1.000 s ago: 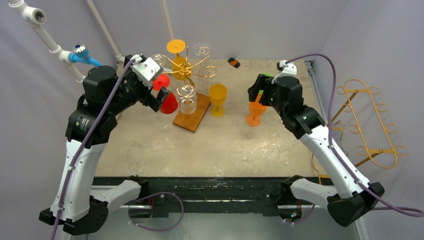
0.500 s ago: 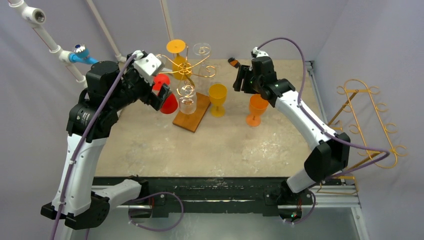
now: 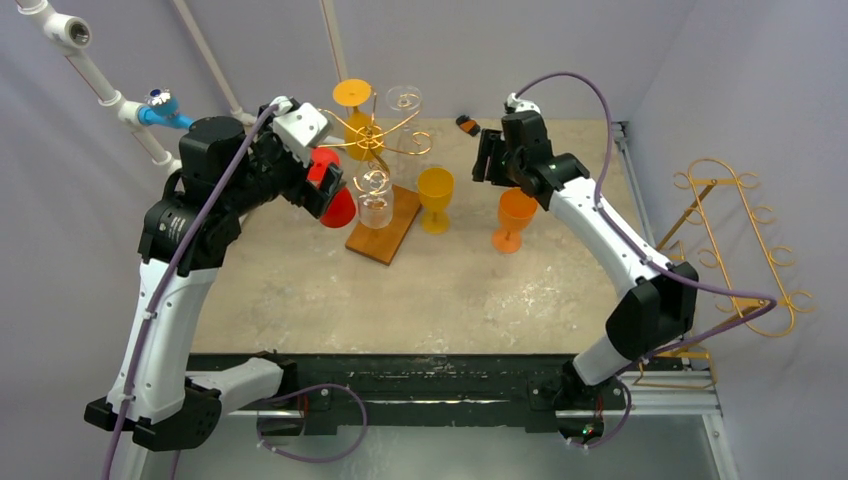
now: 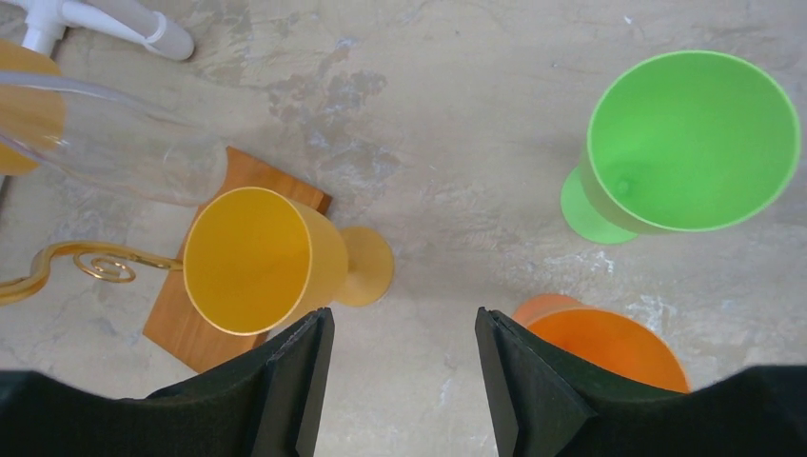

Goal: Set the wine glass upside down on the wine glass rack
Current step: Pick up the wine glass at the center of the board.

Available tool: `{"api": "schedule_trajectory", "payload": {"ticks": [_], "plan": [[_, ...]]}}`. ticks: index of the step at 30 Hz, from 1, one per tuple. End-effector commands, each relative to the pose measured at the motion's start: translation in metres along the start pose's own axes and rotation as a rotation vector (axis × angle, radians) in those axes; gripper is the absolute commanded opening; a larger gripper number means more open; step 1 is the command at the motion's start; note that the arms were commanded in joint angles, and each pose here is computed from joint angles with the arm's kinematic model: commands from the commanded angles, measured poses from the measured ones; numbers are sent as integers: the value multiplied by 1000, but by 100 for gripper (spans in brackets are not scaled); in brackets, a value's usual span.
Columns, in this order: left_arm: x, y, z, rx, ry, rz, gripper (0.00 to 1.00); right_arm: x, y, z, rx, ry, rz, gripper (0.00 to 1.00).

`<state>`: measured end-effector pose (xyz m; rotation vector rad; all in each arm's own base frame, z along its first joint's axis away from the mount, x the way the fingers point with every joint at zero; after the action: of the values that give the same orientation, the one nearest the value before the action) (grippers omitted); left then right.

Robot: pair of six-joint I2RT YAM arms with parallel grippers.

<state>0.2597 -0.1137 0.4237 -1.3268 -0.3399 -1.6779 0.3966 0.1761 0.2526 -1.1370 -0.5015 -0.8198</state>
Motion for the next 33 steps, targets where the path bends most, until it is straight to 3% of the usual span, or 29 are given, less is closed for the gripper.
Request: {"api": "schedule_trajectory", "payload": {"ticks": [1,10,15,26,33], "plan": [[9,-12,6,49,-60,-1,100,10,-28,-25,-83,4,-59,64],[10,-8,6,44,-54,-9,100,-3,-48,-85,-200,36,-68,64],[9,-7,6,41,-56,-7,100,5,-35,-98,-231,89,-84,63],[11,-10,7,42,-37,-14,100,65,1,-130,-366,160,-157,61],[12,-9,6,31,-34,-13,100,72,25,-141,-378,184,-141,59]]}}
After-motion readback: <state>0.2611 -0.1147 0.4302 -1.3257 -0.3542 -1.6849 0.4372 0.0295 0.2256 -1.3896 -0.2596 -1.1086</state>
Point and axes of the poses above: each gripper's point midway between its finger pads, its own y axis out along the fingers, its own z axis along the line the jaws close on, x = y × z, the point moved 2 cm from there along -y, back along the fingers, and after that the axes turned 8 degrees about y, right-handed, at the moved point
